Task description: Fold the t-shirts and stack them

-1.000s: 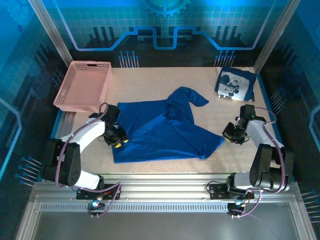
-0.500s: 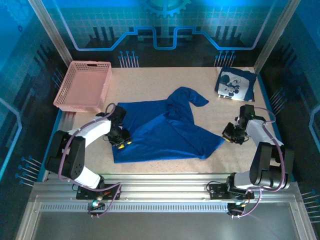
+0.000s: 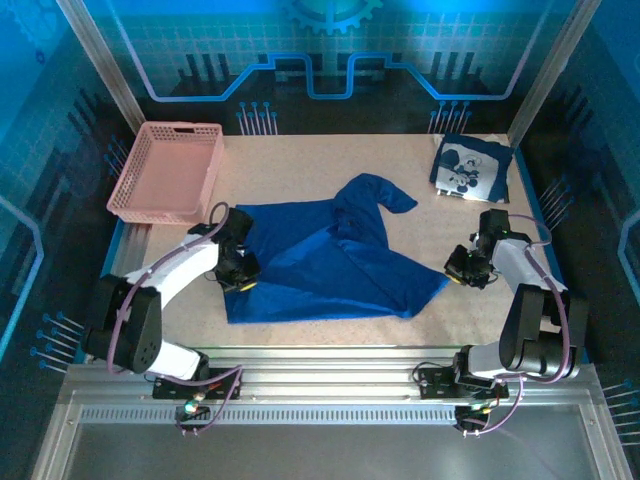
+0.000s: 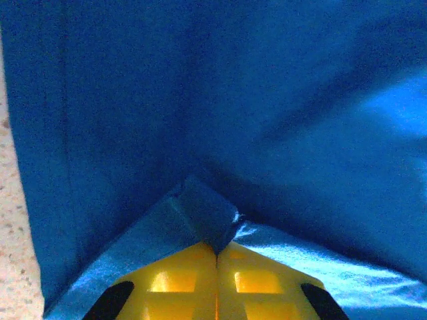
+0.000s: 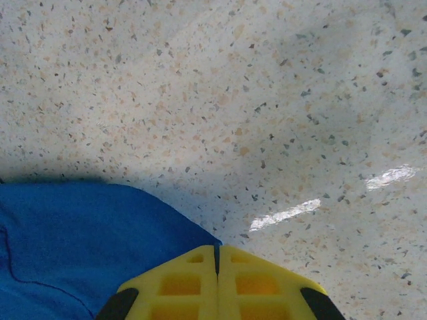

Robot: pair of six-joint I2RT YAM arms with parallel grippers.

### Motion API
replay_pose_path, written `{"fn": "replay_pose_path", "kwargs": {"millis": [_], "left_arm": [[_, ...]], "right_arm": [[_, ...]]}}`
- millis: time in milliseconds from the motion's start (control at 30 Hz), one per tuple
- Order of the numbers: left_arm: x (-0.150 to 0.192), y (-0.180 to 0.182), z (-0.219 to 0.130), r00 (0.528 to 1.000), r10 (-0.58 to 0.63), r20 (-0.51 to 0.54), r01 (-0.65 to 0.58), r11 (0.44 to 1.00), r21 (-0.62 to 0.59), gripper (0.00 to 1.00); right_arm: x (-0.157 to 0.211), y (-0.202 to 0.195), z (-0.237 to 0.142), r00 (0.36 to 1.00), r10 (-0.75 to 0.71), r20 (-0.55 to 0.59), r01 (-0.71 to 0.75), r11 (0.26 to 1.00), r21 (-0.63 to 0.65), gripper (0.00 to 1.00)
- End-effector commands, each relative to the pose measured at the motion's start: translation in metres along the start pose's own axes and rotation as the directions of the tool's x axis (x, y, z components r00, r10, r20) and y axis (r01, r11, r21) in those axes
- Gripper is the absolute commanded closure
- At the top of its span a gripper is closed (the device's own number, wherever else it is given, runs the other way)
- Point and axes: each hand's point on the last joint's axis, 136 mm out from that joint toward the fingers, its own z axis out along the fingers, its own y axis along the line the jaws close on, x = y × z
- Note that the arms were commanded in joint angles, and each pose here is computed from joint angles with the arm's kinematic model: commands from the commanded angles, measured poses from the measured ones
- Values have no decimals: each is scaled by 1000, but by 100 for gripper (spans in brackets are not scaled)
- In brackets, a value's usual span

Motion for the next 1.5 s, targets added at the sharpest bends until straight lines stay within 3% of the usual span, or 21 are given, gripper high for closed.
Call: {"fn": "replay_pose_path", "kwargs": {"millis": [0,333,567,733,833,967,1167,1300,1467], "left_arm": [[4,2,-23,999,-24,30,24,1000,7,93],[7,2,-65,992,-59,115,50,995,81,94],[-3,-3,-124,962,-77,262,36,987,159,94],[-22,-9,-176,912,-92,400,9,979,204,95],[-40,-19,-221,854,-94,511,-32,972,232,95],[-65,-35,-281,765,-86,638,-107,960,258,95],[-98,-70,-372,591,-75,803,-264,923,281,95],[-106,-93,-419,487,-99,868,-370,876,308,95],[-92,-107,-460,402,-130,906,-498,800,335,95]], "right_arm": [[-4,-2,-3,1000,2,6,-2,1000,-6,100],[-13,3,-13,999,-2,36,3,1000,-21,100],[-39,46,-70,984,2,179,48,959,-278,100],[-55,78,-122,968,24,249,88,897,-432,100],[-66,108,-157,961,51,271,112,826,-553,100],[-88,135,-209,945,75,319,150,767,-624,100],[-115,181,-319,879,125,461,284,639,-714,100],[-108,197,-380,830,155,535,358,588,-726,100],[-70,202,-439,769,150,622,463,540,-703,100]]}}
